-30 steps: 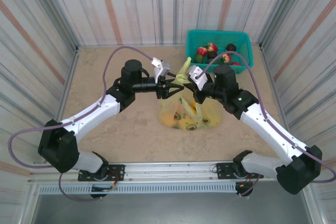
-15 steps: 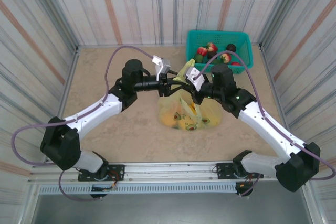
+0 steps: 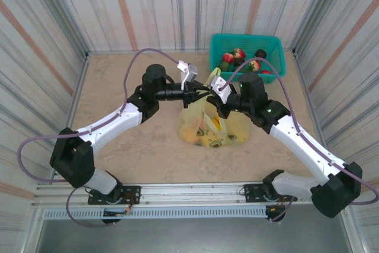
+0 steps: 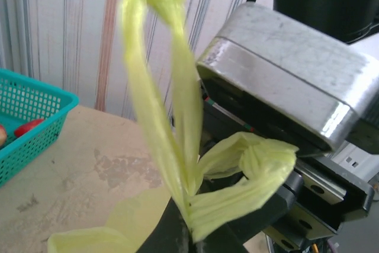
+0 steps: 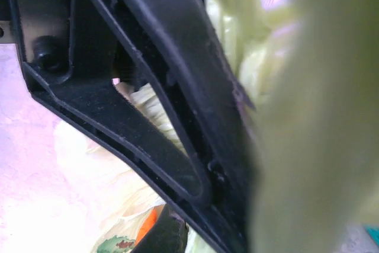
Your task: Place the fake fruits into the plastic bag and tie a complex knot
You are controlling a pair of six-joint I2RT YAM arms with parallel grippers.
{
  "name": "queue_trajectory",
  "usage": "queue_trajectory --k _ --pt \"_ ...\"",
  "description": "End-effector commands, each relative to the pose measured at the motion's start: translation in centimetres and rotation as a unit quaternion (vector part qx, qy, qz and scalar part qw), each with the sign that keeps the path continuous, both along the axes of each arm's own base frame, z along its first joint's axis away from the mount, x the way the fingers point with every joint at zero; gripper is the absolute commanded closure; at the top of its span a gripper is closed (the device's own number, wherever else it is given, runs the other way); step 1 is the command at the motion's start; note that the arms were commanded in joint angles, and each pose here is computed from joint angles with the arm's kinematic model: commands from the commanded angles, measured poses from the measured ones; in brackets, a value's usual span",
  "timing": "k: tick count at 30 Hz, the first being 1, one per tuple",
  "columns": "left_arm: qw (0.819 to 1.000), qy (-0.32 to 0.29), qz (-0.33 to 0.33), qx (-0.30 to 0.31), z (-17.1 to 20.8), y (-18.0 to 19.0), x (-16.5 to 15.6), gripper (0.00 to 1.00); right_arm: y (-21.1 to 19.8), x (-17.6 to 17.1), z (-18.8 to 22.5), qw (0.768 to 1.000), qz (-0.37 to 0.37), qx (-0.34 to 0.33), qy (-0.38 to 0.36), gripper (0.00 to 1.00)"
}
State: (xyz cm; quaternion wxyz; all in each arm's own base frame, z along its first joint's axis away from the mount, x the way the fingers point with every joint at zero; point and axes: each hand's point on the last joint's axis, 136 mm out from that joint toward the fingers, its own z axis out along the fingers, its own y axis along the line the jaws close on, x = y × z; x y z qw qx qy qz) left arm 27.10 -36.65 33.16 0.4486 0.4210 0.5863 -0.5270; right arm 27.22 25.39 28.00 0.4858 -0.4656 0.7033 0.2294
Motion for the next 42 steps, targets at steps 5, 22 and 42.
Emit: queue_trajectory --k 5,22,42 --pt "1.000 -0.017 -0.005 -0.012 1.7 0.2 -0.4 1.00 -1.2 0.6 2.9 0.998 -0.029 0.003 -0.049 0.92" --pt "0.999 0.027 0.007 -0.031 1.8 -0.4 -0.2 0.83 -2.2 0.3 3.2 0.996 -0.040 -0.021 -0.083 1.00" --pt "0.999 0.037 -0.025 0.021 1.3 -0.3 -1.6 0.51 -2.0 -1.5 2.5 0.982 0.054 -0.129 -0.130 1.00"
